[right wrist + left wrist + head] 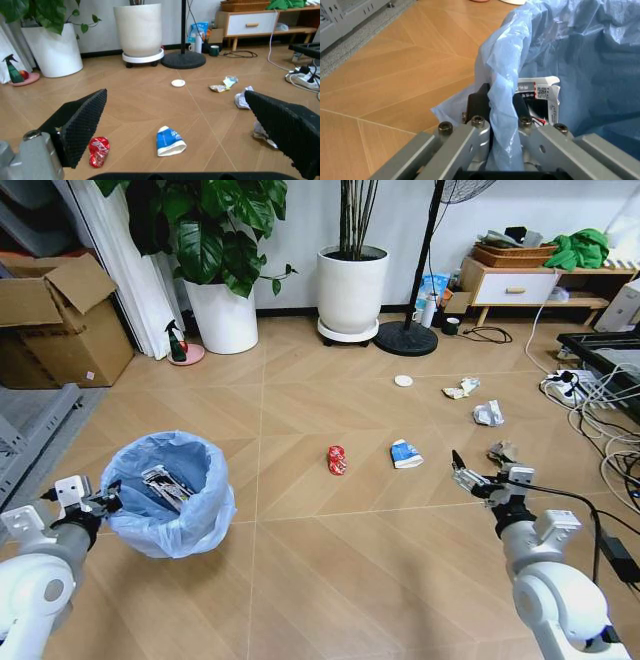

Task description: Pick up the trash bin and place the garbage on the floor into it.

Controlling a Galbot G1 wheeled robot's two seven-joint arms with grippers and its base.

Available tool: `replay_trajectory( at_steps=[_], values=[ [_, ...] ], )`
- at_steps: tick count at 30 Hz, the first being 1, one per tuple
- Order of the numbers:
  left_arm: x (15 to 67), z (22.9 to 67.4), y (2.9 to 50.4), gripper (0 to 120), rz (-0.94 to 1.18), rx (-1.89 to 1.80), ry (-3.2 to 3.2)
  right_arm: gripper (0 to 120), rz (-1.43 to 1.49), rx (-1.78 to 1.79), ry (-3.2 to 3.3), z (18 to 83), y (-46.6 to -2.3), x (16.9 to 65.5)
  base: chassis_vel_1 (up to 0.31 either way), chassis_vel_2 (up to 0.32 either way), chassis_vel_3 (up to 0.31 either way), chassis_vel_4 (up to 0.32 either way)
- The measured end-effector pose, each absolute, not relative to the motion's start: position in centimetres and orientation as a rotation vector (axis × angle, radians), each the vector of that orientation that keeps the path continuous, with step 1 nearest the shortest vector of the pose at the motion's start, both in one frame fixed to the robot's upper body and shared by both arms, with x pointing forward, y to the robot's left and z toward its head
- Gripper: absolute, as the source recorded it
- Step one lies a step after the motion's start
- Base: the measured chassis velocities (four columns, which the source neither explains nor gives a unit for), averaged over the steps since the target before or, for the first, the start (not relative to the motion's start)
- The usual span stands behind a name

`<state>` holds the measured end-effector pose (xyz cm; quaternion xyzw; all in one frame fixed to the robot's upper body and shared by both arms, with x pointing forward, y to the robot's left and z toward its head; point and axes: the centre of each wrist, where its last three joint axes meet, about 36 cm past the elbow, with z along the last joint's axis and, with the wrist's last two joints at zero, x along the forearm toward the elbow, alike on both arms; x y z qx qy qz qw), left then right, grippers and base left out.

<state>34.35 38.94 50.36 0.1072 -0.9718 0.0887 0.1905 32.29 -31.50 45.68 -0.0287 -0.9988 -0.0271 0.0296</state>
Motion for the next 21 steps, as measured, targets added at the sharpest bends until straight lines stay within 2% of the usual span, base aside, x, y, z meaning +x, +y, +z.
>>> replay_trajectory(
  at_steps=[11, 21],
  values=[
    [34.1, 50.4, 38.2, 0, 0.253, 0.276, -2.734, 100, -0.108, -0.086, -3.077, 45.5, -31.2, 32.2, -0.014, 0.012, 0.021, -0.015],
    [33.8, 50.7, 37.4, 0, 0.246, 0.254, -2.741, 100, -0.127, -0.077, -3.076, 44.9, -30.8, 32.1, -0.099, 0.104, 0.101, -0.103]
  ],
)
